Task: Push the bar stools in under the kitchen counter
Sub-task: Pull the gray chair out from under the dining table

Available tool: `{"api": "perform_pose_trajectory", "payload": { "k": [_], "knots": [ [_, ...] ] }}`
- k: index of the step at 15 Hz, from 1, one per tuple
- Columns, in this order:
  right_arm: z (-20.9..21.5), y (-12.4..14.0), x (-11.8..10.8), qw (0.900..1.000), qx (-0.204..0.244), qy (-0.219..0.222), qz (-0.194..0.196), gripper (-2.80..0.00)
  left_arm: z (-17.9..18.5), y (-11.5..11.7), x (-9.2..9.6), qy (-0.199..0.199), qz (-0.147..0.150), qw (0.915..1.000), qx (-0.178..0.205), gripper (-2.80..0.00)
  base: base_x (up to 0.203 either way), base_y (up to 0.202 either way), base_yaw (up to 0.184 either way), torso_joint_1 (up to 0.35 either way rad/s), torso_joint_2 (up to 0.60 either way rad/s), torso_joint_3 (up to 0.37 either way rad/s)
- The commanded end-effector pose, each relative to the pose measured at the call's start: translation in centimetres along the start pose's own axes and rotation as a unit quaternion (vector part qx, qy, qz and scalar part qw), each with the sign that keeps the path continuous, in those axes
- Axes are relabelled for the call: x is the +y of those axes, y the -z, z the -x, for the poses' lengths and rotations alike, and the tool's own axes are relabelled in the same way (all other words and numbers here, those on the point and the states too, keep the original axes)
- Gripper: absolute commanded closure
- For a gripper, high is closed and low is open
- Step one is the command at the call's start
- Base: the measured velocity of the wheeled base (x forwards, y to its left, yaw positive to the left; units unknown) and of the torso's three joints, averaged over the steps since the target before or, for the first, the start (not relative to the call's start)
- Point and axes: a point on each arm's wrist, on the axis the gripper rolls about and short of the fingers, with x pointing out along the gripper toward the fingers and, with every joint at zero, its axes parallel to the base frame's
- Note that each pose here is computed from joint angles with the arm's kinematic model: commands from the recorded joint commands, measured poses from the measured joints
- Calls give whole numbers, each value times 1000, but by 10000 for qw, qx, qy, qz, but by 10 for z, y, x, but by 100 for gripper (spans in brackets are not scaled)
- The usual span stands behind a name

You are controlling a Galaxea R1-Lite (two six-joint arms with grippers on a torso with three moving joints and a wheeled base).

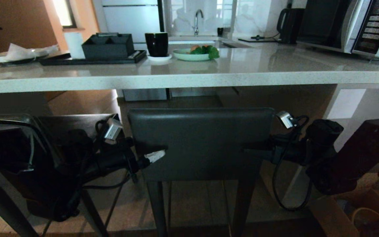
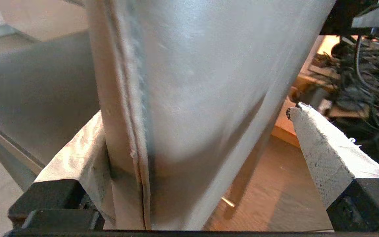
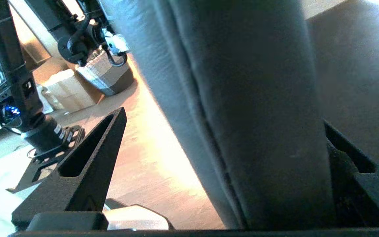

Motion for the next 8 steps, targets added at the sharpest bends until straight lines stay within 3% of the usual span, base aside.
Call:
{"api": "perform_pose_trajectory", "payload": {
  "k": [1, 8],
  "knots": [
    [0, -1, 1, 10000, -5, -37, 49, -280, 0, 0, 0, 26, -22, 10000, -24, -280, -204, 0, -2, 7, 1, -1],
    [0, -1, 3, 10000, 5, -40, 28, -280, -4, -2, -7, 107, -34, 9999, -34, -280, -190, 0, -3, 2, 2, 1]
  ]
}}
